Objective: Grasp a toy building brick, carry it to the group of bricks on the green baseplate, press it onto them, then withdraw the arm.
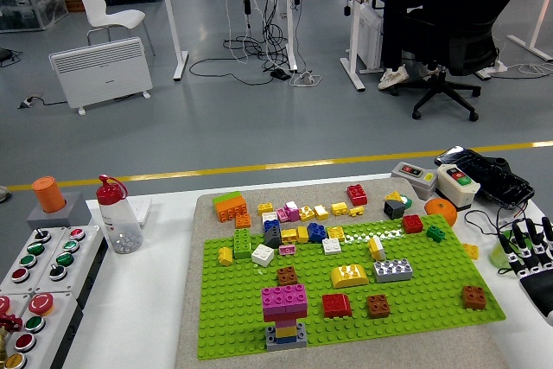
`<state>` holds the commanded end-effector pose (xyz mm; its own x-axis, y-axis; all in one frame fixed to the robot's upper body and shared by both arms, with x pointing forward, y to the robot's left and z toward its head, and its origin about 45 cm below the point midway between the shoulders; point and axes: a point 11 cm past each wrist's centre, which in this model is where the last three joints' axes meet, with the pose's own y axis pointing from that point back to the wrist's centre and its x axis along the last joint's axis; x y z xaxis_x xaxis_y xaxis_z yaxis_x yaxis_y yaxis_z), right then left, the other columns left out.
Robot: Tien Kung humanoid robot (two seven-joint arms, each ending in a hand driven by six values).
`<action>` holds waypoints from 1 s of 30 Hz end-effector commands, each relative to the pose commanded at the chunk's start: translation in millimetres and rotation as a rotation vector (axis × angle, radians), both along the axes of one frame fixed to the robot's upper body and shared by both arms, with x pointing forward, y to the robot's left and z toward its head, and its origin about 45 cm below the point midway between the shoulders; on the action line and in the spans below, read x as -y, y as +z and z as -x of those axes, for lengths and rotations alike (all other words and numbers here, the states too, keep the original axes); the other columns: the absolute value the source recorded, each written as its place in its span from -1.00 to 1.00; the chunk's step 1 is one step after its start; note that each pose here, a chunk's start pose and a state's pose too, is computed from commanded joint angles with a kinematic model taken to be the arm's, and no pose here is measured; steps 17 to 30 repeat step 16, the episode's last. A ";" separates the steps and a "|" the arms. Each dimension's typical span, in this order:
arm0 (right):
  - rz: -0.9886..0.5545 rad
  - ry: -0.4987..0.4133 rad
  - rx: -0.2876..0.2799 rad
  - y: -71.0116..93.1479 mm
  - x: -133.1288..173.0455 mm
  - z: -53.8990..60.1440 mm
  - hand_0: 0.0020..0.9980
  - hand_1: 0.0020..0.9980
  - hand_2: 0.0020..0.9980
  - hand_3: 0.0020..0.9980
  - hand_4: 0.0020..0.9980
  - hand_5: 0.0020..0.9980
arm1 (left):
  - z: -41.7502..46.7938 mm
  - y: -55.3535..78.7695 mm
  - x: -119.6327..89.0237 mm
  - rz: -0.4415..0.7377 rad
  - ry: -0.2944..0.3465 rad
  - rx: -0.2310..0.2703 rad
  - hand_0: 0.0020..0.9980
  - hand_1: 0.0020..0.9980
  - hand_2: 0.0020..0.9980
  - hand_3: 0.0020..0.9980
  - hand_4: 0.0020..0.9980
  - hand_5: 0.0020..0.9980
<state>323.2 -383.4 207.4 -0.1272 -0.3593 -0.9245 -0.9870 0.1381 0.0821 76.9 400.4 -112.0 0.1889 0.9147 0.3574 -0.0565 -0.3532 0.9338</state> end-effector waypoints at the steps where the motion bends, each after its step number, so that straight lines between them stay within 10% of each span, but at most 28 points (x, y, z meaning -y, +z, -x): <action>1: 0.000 0.001 0.000 0.0 -0.5 -0.2 0.51 0.42 0.42 0.29 -0.03 -0.23 | -0.2 0.0 0.1 0.000 0.000 0.000 0.31 0.37 0.35 0.16 -0.44 1.00; 30: 0.002 0.006 -0.001 -0.4 -1.0 0.8 0.50 0.41 0.41 0.28 -0.04 -0.24 | -1.6 -0.2 1.6 0.005 0.008 0.009 0.31 0.37 0.35 0.16 -0.44 1.00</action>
